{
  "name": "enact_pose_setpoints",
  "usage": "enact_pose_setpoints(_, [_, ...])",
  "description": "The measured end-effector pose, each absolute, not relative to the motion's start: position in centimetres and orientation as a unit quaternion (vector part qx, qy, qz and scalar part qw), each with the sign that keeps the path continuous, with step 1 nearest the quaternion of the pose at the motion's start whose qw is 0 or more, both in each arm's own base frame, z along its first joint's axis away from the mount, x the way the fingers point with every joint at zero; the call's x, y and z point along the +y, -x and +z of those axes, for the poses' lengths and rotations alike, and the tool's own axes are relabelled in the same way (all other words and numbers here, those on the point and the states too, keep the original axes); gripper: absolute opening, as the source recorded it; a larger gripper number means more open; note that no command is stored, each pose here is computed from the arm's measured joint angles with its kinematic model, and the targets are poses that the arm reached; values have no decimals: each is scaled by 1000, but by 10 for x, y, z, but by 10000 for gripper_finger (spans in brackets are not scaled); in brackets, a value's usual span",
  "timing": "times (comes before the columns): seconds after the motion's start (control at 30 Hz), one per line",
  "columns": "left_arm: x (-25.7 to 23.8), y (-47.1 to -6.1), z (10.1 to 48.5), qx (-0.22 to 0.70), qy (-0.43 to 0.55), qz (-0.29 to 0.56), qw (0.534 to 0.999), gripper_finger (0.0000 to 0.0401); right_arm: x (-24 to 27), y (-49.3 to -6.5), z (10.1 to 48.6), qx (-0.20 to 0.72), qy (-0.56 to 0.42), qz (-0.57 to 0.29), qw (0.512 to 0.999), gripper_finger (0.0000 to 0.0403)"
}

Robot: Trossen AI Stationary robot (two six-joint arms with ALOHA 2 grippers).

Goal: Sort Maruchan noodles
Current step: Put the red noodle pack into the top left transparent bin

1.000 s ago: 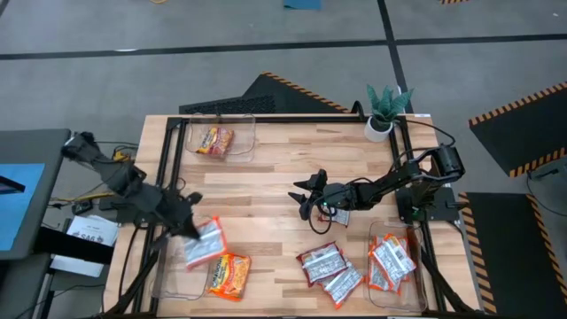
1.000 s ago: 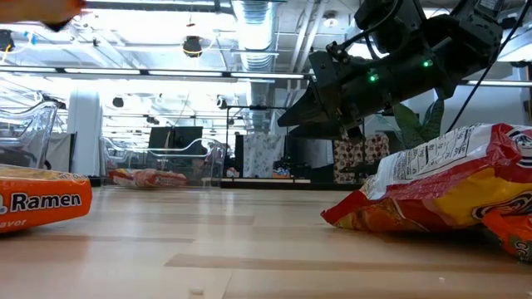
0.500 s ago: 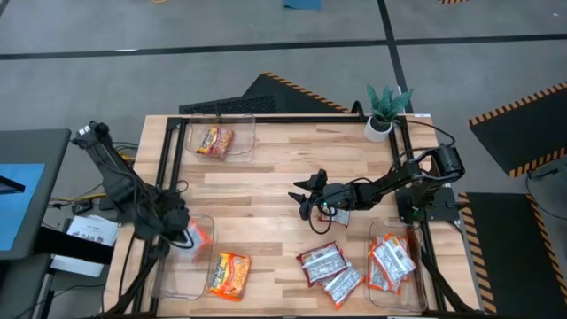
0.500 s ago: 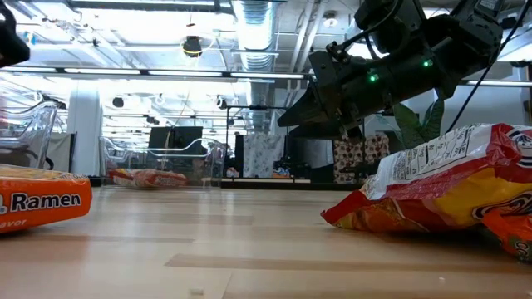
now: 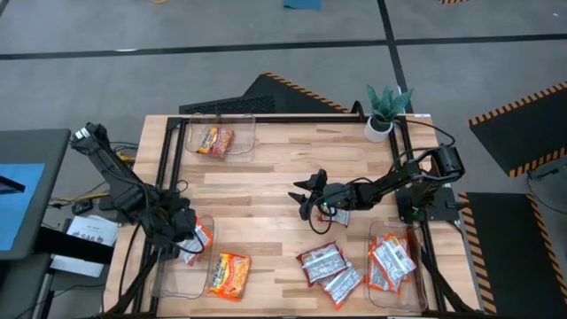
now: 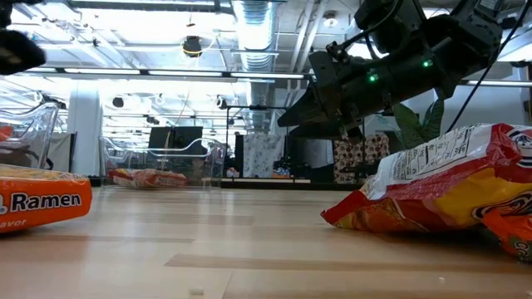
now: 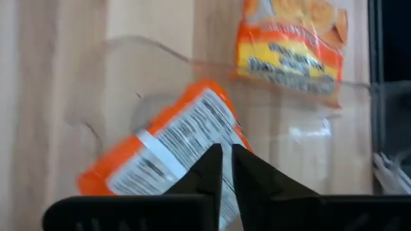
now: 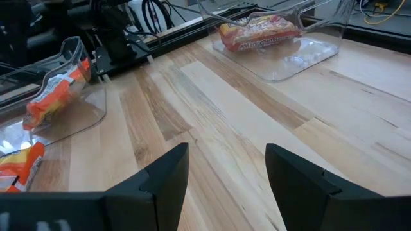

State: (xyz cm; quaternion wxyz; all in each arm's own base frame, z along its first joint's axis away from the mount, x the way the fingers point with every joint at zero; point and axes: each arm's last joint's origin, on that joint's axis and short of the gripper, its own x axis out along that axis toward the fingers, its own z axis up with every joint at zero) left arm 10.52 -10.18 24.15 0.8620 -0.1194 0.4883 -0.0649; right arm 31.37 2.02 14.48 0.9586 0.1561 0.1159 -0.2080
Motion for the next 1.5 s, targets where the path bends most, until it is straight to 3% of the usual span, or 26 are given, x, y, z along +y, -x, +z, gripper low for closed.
enact_pose_setpoints(0.27, [-77,-125,277,355,0,0,935,110,10,-314,145,110,-159,-223,955,228])
enact_pose_setpoints(0.43, [-54,-141,281,283,-51,45,957,162,11,-315,148,99,-163,-220,957,228])
enact_pose_setpoints(0.6, [-32,-164,264,204,-50,9,978,188,11,-315,148,98,-161,-220,957,228])
enact_pose_setpoints(0.87, [0,-171,209,110,-7,-44,993,188,10,-316,162,115,-165,-226,953,228])
enact_pose_setpoints(1.13, [2,-165,196,94,28,-29,995,188,22,-301,193,361,-216,-346,839,228])
enact_pose_setpoints(1.3, [0,-163,200,78,28,-34,996,188,37,-284,201,406,-249,-419,773,228])
enact_pose_setpoints(1.5, [0,-162,202,73,35,-36,996,188,49,-261,196,391,-267,-523,708,228])
